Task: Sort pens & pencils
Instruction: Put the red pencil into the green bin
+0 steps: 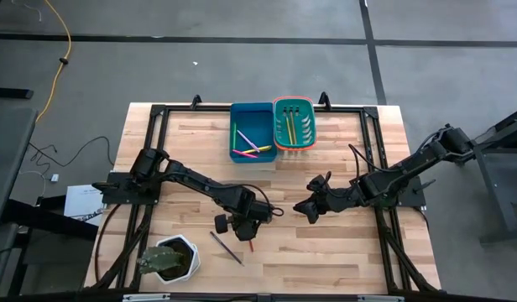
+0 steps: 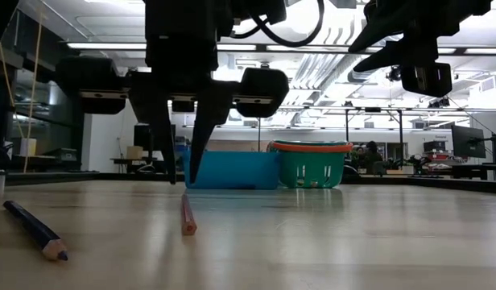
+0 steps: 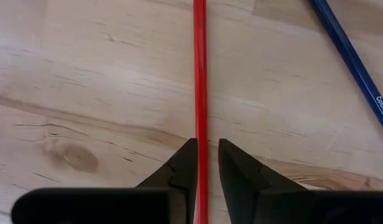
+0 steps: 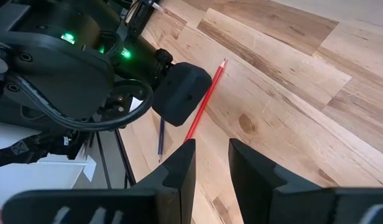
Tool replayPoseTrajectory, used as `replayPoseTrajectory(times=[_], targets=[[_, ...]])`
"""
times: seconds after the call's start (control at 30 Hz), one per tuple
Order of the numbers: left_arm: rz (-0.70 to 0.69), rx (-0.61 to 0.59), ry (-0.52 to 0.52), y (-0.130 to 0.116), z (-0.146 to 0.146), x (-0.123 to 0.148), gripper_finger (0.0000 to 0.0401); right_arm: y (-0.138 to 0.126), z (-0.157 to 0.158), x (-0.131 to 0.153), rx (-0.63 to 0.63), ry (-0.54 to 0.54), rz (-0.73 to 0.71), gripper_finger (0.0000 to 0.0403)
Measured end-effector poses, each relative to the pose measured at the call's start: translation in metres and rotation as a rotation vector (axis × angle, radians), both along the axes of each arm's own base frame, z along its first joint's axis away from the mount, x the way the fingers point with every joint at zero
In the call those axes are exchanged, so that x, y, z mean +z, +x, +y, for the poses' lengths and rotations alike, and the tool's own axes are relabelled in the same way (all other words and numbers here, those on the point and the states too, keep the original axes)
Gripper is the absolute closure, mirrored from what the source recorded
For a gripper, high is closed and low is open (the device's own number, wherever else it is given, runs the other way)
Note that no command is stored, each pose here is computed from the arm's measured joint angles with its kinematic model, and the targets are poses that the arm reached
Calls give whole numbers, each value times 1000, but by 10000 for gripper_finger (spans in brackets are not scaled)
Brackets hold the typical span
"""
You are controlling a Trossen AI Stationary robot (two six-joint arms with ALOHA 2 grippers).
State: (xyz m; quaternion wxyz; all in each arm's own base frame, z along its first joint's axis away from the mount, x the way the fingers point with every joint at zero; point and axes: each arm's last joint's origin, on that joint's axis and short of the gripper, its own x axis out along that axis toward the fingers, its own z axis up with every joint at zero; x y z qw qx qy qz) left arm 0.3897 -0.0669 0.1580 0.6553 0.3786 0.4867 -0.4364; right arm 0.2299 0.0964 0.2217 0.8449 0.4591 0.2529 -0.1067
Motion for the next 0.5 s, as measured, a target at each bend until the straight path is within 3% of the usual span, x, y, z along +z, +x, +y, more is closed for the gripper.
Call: replayPoseTrajectory(times=[0.3,0.5], targets=[[2,2,28,-1,1,0,259,0,0,0,-5,7,0,316],[1,2,42,-1,1,0,244,0,0,0,-9,14,0,316]])
